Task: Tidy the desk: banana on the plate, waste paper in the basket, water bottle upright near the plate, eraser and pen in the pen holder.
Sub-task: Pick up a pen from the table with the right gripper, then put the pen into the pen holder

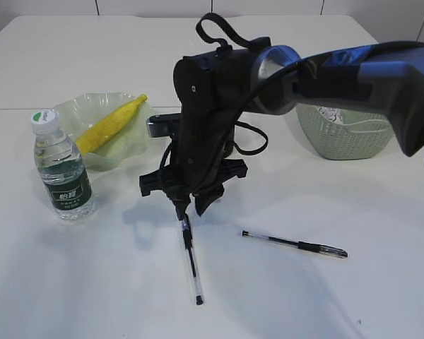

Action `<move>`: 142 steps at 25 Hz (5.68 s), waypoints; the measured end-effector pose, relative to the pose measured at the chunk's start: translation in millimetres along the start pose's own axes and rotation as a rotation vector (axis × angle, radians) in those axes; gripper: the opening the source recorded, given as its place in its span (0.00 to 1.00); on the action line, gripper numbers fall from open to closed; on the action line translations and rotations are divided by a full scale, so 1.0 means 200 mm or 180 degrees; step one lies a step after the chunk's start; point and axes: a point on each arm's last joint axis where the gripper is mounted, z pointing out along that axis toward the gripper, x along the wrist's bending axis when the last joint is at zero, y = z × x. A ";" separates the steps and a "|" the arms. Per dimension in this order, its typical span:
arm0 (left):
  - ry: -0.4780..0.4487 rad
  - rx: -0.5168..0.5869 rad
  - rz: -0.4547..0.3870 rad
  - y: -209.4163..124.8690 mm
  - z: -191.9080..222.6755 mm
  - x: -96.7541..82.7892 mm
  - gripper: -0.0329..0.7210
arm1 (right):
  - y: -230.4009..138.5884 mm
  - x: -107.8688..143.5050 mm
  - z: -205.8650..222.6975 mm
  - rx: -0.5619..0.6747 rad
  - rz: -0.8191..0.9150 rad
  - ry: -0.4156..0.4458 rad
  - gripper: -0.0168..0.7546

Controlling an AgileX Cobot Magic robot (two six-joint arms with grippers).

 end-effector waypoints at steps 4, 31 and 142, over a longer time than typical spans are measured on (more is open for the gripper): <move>0.0000 0.0001 0.0000 0.00 0.00 0.00 0.83 | -0.01 0.03 0.01 0.0004 -0.0043 -0.0002 0.34; 0.0012 0.0008 0.0033 0.00 0.00 0.00 0.83 | -0.02 0.03 0.16 0.0170 -0.0049 -0.0065 0.34; 0.0012 0.0022 0.0033 0.00 0.00 0.00 0.83 | 0.47 -0.23 -0.86 -0.2304 0.0042 -0.0365 0.11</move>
